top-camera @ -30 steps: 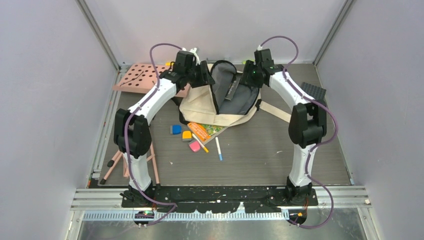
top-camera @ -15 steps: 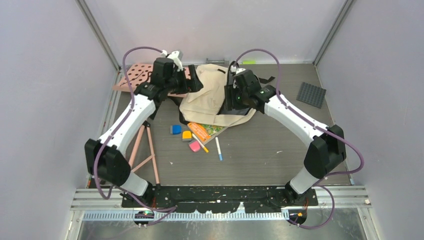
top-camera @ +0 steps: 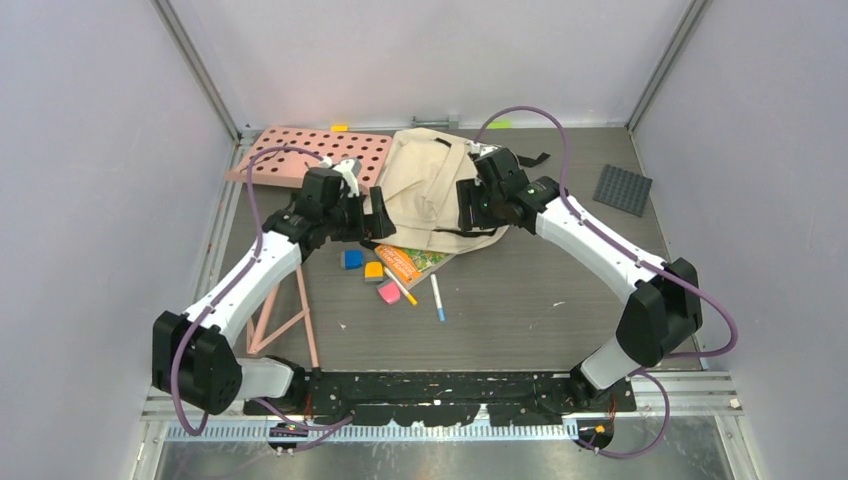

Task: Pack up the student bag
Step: Place the book in the student bag, then zip the student bag at the center of the board.

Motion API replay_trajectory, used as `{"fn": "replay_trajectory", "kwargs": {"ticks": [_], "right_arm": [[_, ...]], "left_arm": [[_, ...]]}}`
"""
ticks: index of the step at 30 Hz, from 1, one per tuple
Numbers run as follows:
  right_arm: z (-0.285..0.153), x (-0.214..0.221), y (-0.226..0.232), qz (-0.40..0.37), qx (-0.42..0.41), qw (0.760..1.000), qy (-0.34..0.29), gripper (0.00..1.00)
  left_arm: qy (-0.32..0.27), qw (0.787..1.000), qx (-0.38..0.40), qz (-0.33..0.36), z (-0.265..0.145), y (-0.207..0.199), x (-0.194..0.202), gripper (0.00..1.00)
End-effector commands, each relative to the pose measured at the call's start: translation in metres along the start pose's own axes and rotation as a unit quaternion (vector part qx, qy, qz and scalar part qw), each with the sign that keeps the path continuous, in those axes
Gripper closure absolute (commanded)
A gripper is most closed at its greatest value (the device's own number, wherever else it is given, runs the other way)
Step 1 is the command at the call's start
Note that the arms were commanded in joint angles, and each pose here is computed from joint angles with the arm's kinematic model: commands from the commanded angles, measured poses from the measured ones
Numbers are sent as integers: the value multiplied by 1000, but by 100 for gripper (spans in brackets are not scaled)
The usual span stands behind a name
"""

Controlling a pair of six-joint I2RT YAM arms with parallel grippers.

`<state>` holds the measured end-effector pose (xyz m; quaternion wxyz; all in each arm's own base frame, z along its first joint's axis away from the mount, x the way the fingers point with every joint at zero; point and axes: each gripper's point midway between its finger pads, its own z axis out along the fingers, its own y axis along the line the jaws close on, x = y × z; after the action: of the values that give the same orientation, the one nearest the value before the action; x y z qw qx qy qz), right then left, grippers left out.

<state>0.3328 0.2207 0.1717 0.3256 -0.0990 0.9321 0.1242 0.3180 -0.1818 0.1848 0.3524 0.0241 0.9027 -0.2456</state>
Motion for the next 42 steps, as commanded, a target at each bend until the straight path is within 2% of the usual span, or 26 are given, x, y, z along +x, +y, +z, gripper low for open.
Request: {"fn": "replay_trajectory", "kwargs": {"ticks": [1, 10, 15, 19, 23, 28, 36, 39, 41, 42], "right_arm": [[3, -31, 6, 20, -7, 999, -36, 36], [30, -72, -66, 157, -2, 987, -44, 35], [54, -90, -106, 190, 23, 980, -44, 35], [74, -94, -133, 213, 41, 976, -37, 35], [86, -100, -152, 233, 43, 971, -33, 35], [101, -106, -162, 237, 47, 970, -24, 36], [127, -90, -166, 241, 43, 969, 15, 38], [133, -86, -164, 244, 36, 969, 26, 43], [134, -85, -162, 244, 32, 969, 30, 51], [133, -86, -162, 243, 31, 969, 29, 58]], "left_arm": [[-1, 1000, 26, 11, 2, -9, 2, 13], [11, 998, 41, 55, 30, -33, -9, 14], [-4, 997, 20, 72, 53, -36, -41, 13], [-16, 997, 34, 70, 82, -51, -72, 13], [-8, 997, 39, 66, 116, -57, -86, 13], [16, 996, 41, 74, 152, -62, -87, 13], [71, 993, 13, 95, 190, -57, -62, 13], [91, 991, 12, 93, 197, -58, -51, 19], [102, 989, 2, 104, 200, -59, -41, 28], [107, 988, -5, 110, 201, -58, -36, 33]]}}
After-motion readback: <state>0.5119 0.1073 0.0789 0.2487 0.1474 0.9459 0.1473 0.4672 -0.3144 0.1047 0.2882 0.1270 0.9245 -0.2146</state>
